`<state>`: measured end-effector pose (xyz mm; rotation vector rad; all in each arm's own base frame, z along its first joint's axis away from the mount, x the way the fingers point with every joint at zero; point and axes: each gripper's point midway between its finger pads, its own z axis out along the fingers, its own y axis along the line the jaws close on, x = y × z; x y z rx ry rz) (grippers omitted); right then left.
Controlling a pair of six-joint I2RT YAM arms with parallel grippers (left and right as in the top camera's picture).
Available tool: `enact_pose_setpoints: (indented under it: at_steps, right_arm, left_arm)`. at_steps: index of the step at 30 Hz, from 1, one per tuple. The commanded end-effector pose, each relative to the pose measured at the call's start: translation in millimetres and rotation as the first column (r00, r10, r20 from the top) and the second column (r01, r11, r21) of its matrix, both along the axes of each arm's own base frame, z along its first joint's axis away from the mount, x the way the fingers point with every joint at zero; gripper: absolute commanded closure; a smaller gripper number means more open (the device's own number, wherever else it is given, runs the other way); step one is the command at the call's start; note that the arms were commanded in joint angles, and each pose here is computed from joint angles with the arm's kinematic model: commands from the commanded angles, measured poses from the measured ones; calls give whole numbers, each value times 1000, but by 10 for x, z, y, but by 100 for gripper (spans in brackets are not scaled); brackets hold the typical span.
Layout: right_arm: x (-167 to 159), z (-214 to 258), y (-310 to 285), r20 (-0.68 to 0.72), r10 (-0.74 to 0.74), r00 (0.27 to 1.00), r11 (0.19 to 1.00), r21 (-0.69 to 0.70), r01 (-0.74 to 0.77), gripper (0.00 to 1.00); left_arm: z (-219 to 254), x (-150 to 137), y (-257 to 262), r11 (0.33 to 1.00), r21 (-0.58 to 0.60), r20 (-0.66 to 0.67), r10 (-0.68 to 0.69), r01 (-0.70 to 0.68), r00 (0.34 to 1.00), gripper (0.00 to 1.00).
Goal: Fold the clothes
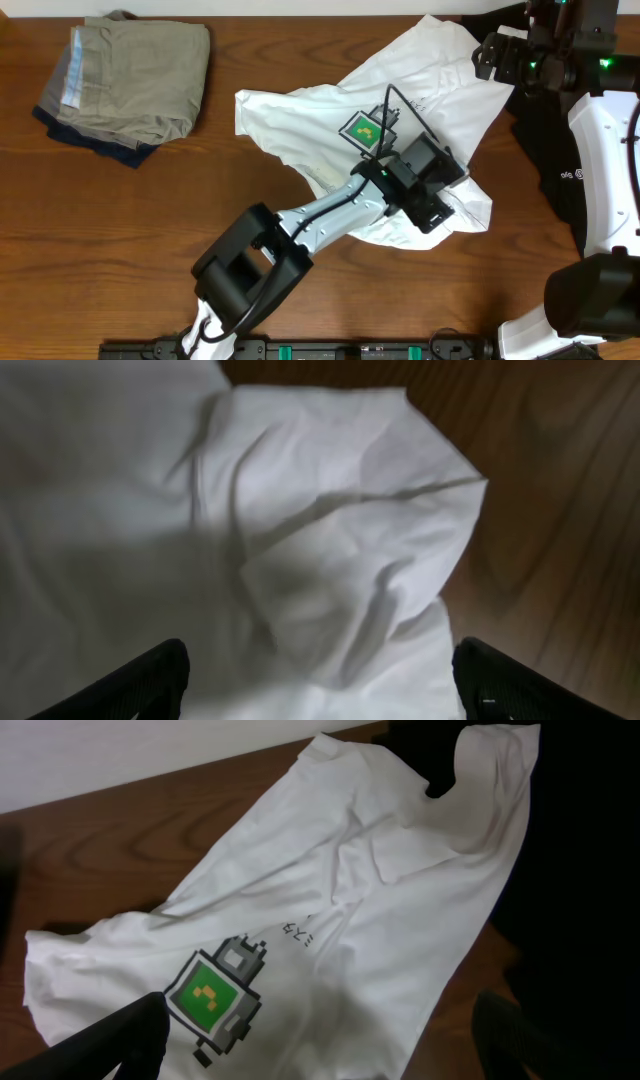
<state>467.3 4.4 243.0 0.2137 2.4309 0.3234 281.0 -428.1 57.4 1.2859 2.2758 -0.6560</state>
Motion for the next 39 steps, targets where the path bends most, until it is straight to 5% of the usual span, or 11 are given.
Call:
enact_pose_setpoints:
  at_steps: [1, 6, 14, 21, 24, 30, 39]
  right_arm:
    - [-6, -42, -60, -11, -5, 1000, 1000, -16, 5, 7]
    - [-9, -44, -58, -12, -5, 1000, 1000, -16, 5, 8]
    - [-26, -58, -58, -21, -5, 1000, 1000, -15, 5, 8]
    - [-39, -69, -58, -28, -5, 1000, 1000, -15, 5, 8]
    - [-41, -70, -59, -29, -6, 1000, 1000, -15, 5, 8]
    - [-40, -71, -113, -29, -18, 999, 1000, -19, 18, 9]
    - [-60, -129, -339, -57, -135, 989, 990, -35, 133, 13]
  left_arm:
    - [-72, 95, -38, 1000, 10, 35, 11, -11, 999, 21]
    - [-197, 108, -114, 1000, 0, 41, 4, -4, 999, 41]
    - [-382, 146, -186, 1000, -8, 49, 2, -2, 999, 44]
    - [-454, 56, -176, 1000, 5, 11, -12, 12, 1000, 64]
    - [-468, 36, -153, 1000, 16, 0, -13, 13, 1000, 94]
    - [30, 242, 96, 999, 9, 47, 45, -45, 998, 94]
    - [1555, 437, 1204, 968, -80, 115, 245, -237, 963, 94]
